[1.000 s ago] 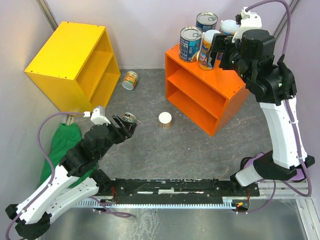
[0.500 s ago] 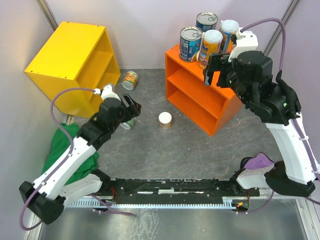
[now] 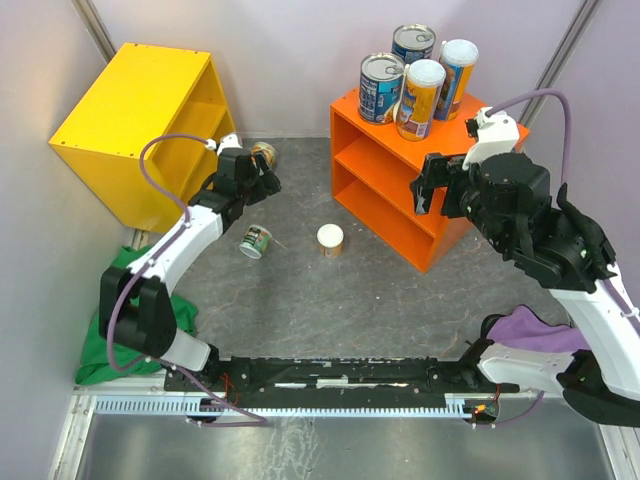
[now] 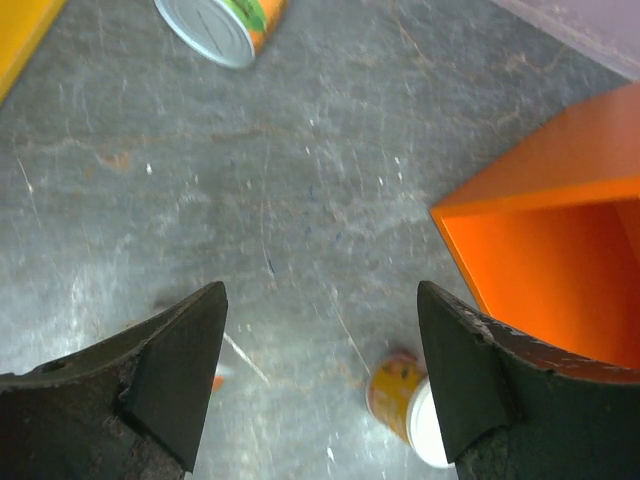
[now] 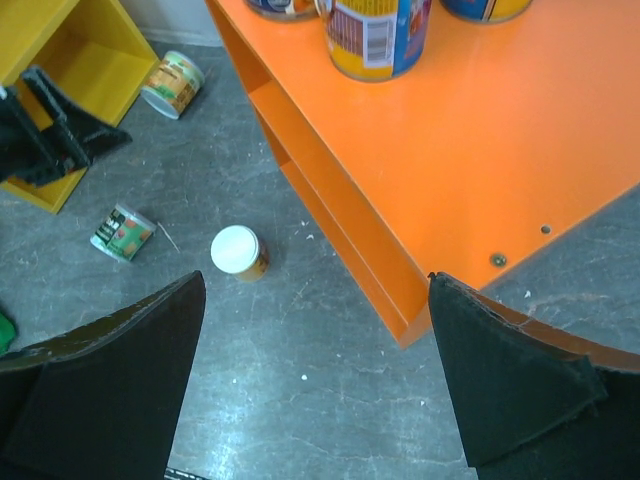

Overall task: Place and organize the canned foods onto the counter
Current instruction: Place the canned food on the counter, then move the canned food to the center of the board.

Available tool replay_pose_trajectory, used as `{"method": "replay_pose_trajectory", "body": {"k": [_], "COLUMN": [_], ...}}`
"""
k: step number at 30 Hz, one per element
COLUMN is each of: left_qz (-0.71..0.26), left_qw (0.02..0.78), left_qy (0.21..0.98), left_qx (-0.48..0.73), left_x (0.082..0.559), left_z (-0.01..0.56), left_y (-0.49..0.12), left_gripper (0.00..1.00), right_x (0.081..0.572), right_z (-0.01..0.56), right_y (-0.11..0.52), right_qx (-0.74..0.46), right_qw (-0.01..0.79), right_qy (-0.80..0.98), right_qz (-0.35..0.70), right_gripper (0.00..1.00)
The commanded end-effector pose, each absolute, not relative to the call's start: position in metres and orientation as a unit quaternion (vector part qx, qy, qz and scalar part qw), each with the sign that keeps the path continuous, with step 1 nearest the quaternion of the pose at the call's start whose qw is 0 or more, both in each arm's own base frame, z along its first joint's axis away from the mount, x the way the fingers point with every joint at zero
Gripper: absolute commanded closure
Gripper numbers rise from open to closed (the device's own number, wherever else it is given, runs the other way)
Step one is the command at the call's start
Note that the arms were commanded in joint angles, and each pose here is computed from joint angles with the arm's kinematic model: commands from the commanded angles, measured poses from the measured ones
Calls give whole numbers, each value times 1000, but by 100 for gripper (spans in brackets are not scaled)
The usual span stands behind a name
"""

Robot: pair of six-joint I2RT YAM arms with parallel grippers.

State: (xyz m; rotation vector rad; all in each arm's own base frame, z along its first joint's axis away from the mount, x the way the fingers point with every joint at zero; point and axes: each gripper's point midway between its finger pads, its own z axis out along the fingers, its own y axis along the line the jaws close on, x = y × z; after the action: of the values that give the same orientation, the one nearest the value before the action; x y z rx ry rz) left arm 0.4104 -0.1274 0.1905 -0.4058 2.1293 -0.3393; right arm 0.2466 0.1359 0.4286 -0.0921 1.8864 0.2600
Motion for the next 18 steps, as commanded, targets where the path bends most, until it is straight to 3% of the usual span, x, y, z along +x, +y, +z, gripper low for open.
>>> {"method": "replay_pose_trajectory", "body": {"k": [1, 9, 18], "left_qz": [-113, -46, -49], "left_qw": [522, 551, 597], "left_qy": [829, 824, 799], "left_qx": [-164, -119, -54], "left_x": [463, 527, 577], "left_z": [212, 186, 167], "left_y": [-112, -95, -96], "left_gripper": [17, 18, 18], "right_x": [240, 225, 219], "right_z": [427, 411, 387], "right_y": [139, 151, 153], "right_qx": [-35, -65, -87], "right_qw": [587, 579, 572], "right_qy": [797, 791, 792], "right_qz": [140, 188, 193], "right_gripper": [1, 1, 1]}}
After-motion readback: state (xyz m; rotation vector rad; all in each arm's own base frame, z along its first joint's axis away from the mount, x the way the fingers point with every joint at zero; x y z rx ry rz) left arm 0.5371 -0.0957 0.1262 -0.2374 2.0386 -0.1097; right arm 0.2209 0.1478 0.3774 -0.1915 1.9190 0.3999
